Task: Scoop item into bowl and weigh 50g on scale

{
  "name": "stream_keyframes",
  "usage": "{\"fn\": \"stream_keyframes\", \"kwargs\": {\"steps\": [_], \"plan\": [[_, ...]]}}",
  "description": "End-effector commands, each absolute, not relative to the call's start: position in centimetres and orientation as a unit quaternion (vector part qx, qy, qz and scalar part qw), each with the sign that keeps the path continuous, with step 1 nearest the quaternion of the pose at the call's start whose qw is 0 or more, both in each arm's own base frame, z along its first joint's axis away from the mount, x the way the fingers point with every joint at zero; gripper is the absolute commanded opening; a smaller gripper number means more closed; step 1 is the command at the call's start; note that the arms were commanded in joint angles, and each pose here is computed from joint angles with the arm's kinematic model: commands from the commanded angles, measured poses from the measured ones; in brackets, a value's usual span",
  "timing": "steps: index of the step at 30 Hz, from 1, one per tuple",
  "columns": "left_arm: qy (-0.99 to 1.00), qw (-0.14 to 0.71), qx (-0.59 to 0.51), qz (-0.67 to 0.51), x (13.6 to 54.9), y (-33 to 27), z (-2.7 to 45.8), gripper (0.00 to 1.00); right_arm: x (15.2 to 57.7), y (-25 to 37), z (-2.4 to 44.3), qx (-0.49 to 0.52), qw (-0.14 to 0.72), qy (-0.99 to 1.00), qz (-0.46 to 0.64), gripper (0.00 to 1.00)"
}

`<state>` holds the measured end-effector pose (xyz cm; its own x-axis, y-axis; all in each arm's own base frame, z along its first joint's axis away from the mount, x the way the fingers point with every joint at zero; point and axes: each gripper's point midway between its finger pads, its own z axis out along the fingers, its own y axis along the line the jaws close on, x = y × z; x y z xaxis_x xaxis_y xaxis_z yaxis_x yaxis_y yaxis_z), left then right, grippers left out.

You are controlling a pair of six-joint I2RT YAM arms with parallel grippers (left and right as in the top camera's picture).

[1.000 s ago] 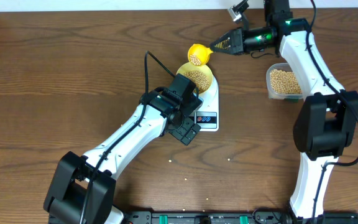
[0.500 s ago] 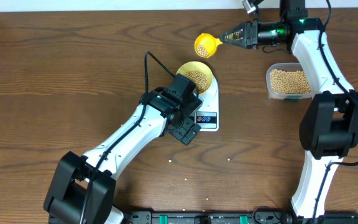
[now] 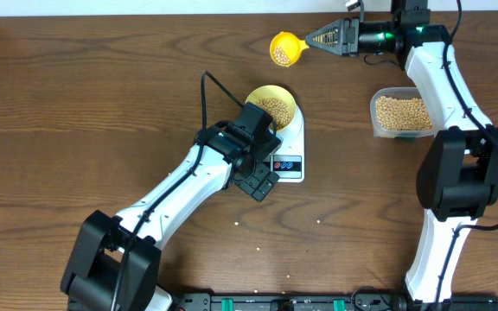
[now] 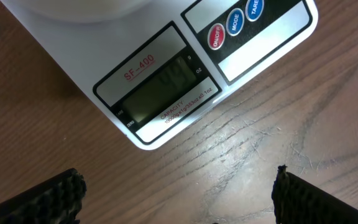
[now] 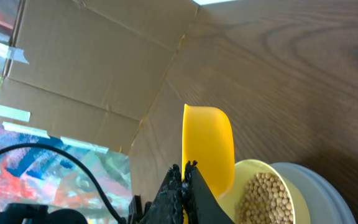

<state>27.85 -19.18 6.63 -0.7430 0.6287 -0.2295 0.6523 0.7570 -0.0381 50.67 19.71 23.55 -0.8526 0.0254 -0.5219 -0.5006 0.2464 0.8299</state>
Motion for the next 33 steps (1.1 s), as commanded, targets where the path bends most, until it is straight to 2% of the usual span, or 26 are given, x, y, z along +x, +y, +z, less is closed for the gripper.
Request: {"fn": "stream_keyframes", "kwargs": {"steps": [1,10,18,29,33], "plan": [[0.934,0.093,0.341,-0.052,27.6,-18.9,6.1,0.98,51.0,19.5,23.4,-0.146,0.217,0.757,0.599,0.01],[0.934,0.094,0.34,-0.052,27.6,-18.9,6.1,0.98,51.7,19.4,23.4,-0.15,0.236,0.76,0.587,0.01],[0.934,0.093,0.34,-0.052,27.6,-18.9,6.1,0.98,51.3,19.0,23.9,-0.143,0.22,0.752,0.604,0.01],[0.934,0.093,0.34,-0.052,27.6,-18.9,6.1,0.98,49.9,13.1,26.7,-0.12,0.18,0.699,0.682,0.01],[0.934,0.093,0.34,-0.052,27.6,-18.9,6.1,0.98,50.4,10.0,25.7,-0.069,0.184,0.714,0.672,0.01]]}}
